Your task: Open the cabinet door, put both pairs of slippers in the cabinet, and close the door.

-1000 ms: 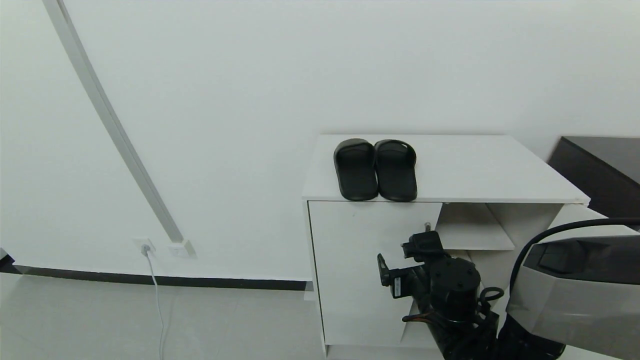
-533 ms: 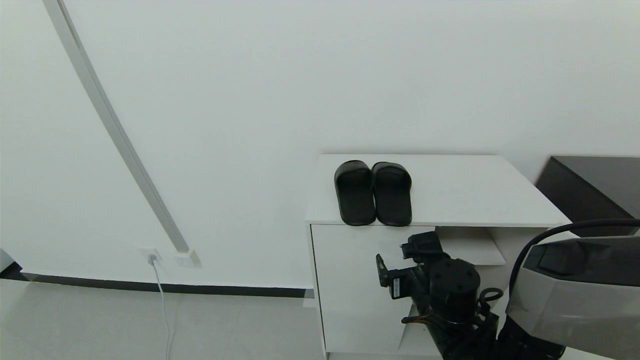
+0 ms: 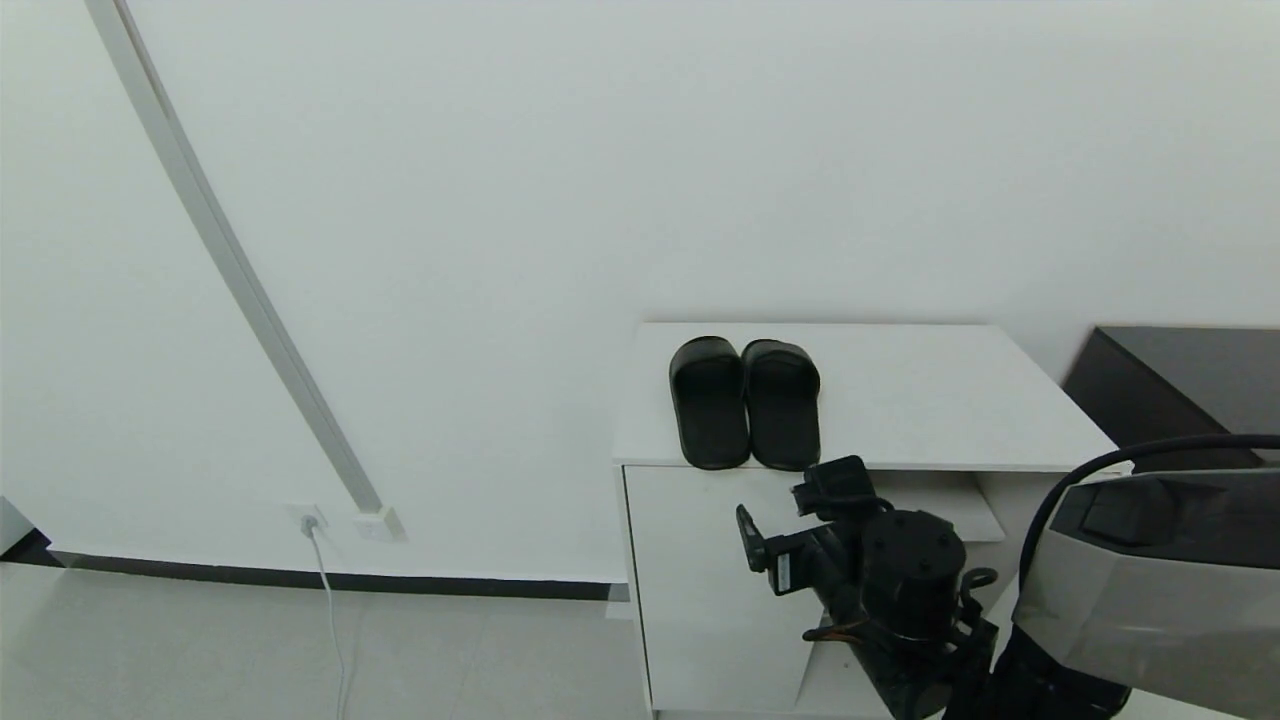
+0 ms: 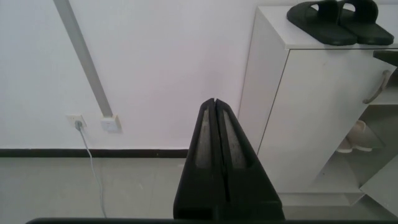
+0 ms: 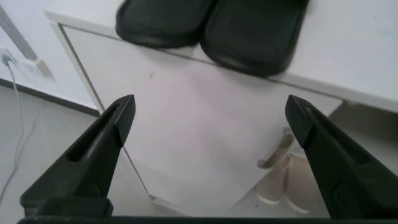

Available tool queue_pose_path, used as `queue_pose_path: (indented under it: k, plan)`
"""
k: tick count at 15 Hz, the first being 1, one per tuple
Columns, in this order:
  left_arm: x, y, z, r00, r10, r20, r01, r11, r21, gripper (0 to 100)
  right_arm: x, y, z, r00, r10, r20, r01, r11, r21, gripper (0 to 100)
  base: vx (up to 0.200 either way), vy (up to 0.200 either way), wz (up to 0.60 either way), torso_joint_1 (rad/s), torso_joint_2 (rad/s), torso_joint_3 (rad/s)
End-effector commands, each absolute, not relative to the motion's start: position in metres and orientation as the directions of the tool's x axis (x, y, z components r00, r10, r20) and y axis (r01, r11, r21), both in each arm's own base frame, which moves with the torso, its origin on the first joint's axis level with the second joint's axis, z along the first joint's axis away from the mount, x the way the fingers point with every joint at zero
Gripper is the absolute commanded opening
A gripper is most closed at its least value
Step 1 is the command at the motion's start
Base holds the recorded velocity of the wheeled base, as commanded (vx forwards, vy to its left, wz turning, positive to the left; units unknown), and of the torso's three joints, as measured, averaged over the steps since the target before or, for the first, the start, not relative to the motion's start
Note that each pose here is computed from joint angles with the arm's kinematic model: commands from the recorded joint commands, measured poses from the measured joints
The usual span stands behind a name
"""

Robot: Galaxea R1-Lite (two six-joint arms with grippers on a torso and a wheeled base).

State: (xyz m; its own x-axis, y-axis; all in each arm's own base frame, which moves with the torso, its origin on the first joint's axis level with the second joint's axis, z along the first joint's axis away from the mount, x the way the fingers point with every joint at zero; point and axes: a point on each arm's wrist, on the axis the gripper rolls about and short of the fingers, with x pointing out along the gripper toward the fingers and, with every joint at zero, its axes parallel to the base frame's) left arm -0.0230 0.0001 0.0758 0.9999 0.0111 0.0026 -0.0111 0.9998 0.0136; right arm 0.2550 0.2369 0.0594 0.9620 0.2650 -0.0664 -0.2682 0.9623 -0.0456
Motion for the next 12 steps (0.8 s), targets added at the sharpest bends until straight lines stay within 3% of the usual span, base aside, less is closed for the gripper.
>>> queue_pose_path:
  k: [1,4,7,12]
  plan:
    - [-0.023,0.0,0.075,1.0,0.011,0.0,-0.011,1.0,0.014,0,0.267,0.245,0.095,0.963,0.268,-0.003,-0.268,0.963,-0.011,100,0.0,0.0,0.0,0.0,0.0,0.0]
    - [-0.023,0.0,0.075,1.0,0.011,0.0,-0.011,1.0,0.014,0,0.278,0.254,0.149,0.963,0.262,-0.069,-0.258,0.964,0.062,100,0.0,0.0,0.0,0.0,0.0,0.0]
    - [-0.023,0.0,0.075,1.0,0.012,0.0,-0.012,1.0,0.014,0,0.29,0.264,0.177,0.965,0.203,-0.165,-0.182,0.974,0.134,100,0.0,0.0,0.0,0.0,0.0,0.0]
    - [-0.023,0.0,0.075,1.0,0.011,0.0,-0.011,1.0,0.014,0,0.294,0.267,0.167,0.964,0.159,-0.212,-0.133,0.982,0.133,100,0.0,0.0,0.0,0.0,0.0,0.0]
